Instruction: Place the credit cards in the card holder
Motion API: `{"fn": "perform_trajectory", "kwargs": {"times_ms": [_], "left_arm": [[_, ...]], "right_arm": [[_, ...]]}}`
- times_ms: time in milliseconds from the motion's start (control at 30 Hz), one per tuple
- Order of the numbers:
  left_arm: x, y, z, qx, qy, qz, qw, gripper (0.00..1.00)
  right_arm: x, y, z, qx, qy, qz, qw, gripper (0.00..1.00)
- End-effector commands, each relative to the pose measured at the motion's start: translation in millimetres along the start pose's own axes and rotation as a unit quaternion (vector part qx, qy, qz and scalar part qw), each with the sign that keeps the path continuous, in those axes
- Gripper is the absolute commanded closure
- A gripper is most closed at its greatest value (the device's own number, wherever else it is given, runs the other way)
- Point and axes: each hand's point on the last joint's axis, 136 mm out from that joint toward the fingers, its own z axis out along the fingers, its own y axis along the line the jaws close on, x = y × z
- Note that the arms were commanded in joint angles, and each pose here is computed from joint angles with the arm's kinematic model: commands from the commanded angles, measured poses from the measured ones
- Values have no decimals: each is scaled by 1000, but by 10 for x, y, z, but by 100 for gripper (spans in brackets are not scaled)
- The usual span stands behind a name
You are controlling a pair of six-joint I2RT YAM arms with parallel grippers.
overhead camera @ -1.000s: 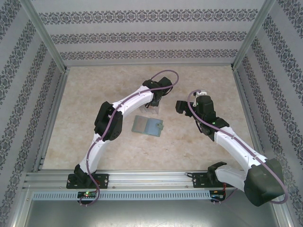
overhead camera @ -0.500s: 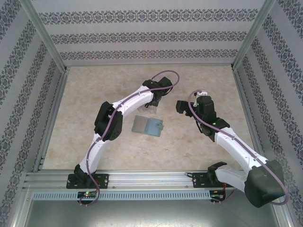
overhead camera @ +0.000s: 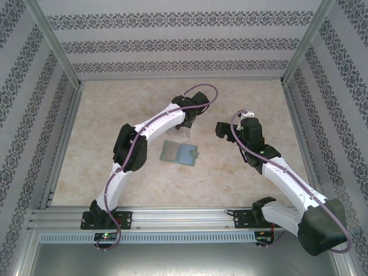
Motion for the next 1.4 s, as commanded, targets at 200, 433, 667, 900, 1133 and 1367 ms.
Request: {"fn": "perform_trajectory", "kwargs": {"times_ms": [200, 433, 667, 900, 1133, 1367], "left_arm": [[-103, 60, -513, 76, -6, -28, 997, 100], [-79, 57, -946, 184, 8, -76, 980, 100], [-124, -89, -1370, 406, 4, -174, 897, 100], [-158, -124, -1586, 516, -36, -195, 833, 100], [-186, -249, -1714, 577, -57, -190, 792, 100], [-252, -302, -1738, 608, -70, -211, 762, 100]], "right_arm": [[-53, -23, -34, 2, -13, 3, 1000, 2], [47, -91, -49, -12, -4, 84, 996, 2], [-40, 412, -123, -169, 21, 160, 972, 5], [-255, 694, -97, -290, 39, 286, 912, 12], [-214, 736, 98, -310, 50, 317, 895, 20], [-76, 754, 270, -305, 71, 323, 893, 28]]}}
